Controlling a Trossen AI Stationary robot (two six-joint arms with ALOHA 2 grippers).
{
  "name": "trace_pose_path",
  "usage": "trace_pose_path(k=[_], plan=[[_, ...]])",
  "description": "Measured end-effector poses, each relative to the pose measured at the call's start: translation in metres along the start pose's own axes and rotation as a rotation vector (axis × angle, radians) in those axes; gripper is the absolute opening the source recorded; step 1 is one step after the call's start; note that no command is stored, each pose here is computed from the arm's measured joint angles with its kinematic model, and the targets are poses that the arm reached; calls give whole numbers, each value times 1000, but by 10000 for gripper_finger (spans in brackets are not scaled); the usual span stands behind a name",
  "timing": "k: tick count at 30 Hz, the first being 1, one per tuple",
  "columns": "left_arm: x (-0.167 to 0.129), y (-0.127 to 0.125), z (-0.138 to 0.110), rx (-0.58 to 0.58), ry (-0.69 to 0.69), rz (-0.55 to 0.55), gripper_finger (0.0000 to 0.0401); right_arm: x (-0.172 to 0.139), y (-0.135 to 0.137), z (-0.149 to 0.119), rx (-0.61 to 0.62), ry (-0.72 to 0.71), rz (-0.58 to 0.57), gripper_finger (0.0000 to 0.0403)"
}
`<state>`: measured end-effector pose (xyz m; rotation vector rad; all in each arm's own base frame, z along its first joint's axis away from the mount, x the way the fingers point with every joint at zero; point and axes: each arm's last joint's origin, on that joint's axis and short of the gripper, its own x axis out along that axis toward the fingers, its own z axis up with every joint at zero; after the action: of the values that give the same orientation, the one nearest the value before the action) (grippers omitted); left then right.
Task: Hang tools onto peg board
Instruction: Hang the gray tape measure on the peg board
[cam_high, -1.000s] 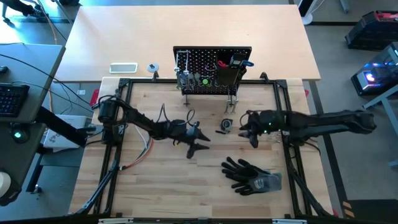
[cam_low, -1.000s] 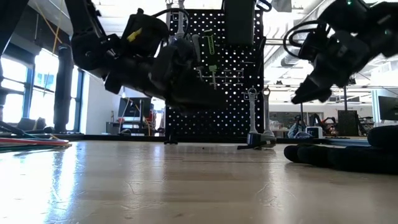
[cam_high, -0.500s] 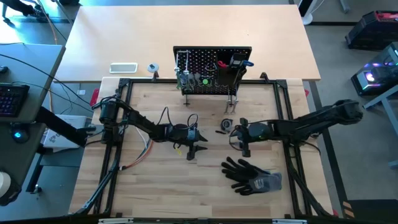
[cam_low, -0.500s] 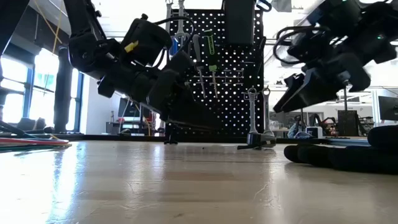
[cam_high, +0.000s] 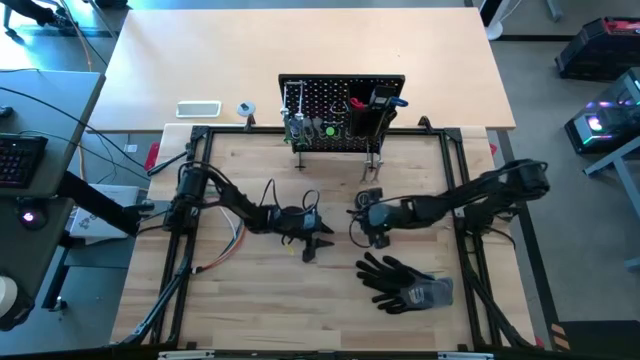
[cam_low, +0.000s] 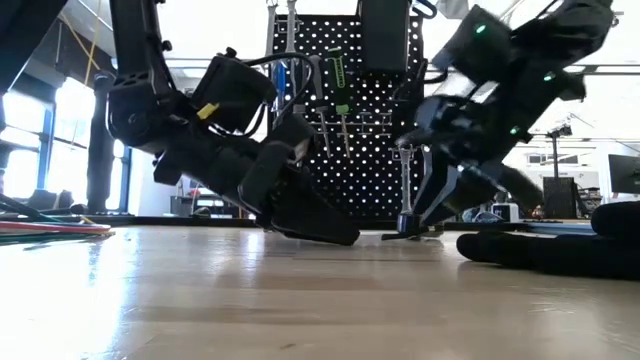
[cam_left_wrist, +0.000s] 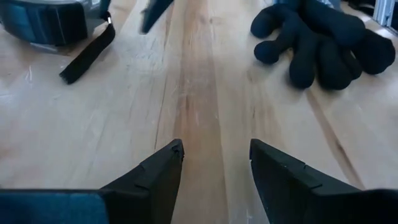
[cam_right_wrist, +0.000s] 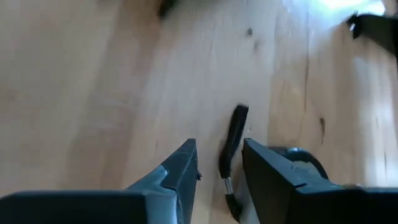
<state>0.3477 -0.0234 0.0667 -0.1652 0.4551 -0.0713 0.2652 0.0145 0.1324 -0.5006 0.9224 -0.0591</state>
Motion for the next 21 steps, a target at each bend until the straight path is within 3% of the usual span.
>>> trace_pose_path(k=[7, 17, 21], plan=[[2, -5, -4, 3, -16, 2, 182, 22, -11, -2, -38, 148, 21, 89], [2, -6, -4, 27, -13, 0, 182, 35, -21, -6, -27, 200, 64, 81], [2, -6, -4, 28, -13, 0, 182, 36, -24, -10, 27, 200, 134, 33]])
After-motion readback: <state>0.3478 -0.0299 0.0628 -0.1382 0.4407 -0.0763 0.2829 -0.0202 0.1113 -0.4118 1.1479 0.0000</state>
